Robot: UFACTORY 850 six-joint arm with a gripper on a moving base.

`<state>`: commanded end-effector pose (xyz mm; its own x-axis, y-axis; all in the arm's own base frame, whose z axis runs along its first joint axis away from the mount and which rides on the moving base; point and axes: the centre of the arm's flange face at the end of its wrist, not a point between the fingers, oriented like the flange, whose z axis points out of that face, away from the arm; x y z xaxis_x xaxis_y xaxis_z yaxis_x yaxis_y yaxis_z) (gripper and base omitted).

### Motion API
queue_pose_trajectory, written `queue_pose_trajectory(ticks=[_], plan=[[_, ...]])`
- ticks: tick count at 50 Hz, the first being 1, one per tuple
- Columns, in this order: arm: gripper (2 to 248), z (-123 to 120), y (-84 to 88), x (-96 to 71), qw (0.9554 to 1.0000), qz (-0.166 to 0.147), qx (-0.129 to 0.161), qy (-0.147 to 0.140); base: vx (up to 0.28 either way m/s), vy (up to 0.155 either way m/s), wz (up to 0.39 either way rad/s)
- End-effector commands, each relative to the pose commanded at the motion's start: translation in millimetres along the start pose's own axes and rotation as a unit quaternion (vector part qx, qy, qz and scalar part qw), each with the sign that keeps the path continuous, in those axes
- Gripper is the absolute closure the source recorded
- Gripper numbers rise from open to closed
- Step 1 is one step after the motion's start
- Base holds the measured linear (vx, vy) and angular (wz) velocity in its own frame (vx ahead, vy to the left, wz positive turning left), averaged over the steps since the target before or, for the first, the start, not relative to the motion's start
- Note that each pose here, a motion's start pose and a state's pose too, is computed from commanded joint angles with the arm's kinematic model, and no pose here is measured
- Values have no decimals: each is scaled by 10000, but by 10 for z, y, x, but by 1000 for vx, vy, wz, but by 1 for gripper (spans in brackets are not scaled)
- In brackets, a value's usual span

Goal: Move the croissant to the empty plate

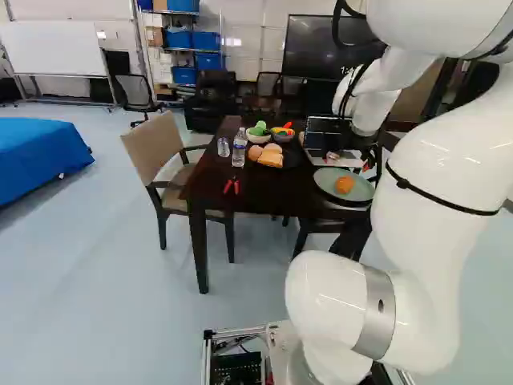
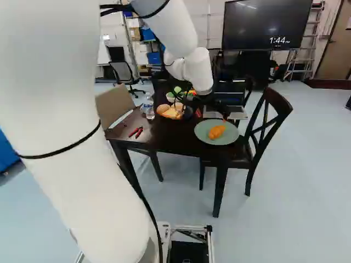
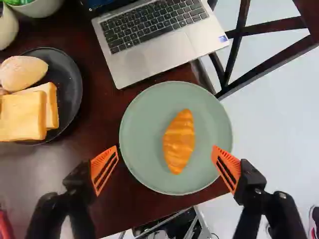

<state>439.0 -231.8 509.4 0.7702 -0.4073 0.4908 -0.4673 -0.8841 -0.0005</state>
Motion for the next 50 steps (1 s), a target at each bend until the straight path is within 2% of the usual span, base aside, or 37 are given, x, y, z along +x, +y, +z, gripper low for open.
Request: queue_pose_trajectory(ticks=[7,50], plan=[[3,-132,-102,-55,9999,-91,53,84,0,0,0],[3,-347,-732,-454,9966,-715,410,78,0,0,0]])
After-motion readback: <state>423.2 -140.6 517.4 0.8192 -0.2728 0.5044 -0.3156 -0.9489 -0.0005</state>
